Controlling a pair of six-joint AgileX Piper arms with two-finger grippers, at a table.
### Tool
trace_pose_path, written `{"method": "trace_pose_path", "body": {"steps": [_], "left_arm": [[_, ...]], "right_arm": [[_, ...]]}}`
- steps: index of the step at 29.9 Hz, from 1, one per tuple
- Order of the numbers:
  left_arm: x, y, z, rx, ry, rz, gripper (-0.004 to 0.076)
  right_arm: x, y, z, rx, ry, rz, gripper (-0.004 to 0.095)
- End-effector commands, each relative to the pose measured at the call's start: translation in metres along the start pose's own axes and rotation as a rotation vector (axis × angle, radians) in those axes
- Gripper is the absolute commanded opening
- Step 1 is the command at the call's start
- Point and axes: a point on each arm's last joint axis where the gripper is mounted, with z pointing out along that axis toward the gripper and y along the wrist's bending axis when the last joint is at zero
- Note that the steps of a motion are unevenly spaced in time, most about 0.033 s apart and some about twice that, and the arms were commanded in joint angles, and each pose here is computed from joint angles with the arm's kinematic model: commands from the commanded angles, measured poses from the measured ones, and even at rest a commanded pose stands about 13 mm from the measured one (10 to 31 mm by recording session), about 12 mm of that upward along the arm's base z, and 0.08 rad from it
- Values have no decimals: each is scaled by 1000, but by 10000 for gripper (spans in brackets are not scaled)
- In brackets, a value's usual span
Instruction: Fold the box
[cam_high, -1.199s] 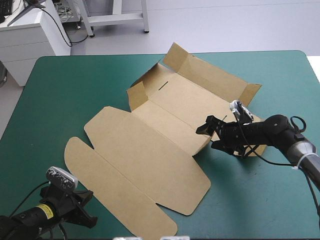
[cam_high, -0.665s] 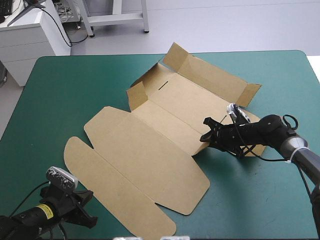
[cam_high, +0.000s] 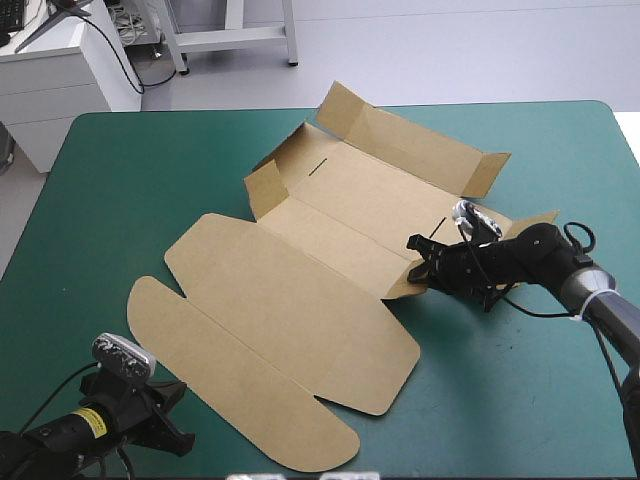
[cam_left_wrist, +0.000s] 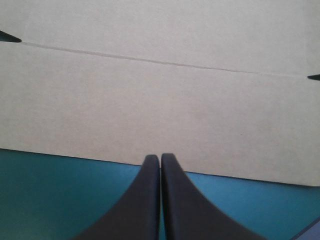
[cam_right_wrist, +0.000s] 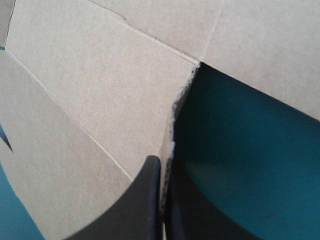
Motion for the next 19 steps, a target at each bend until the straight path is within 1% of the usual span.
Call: {"method": "trace_pose_path", "body": {"steps": [1,5,9,17,19], "left_arm": [[-13,-1,-6,4,-82,-16,-8],[-13,-1,-6,4,-82,-16,-8],[-13,-1,-6,4,-82,-16,-8],[-13,-1,-6,4,-82,-16,-8],[-13,-1,-6,4,-82,-16,-8]], "right_arm": [[-12,22,-23,24,-35,-175,-3],[-22,31,-36,116,2,-319,-3],[-32,35,-37,191,114,-388,-3],[-60,48,-33,228,175,-487,-4],[-68,51,-33,250,196,-543,-4]]}}
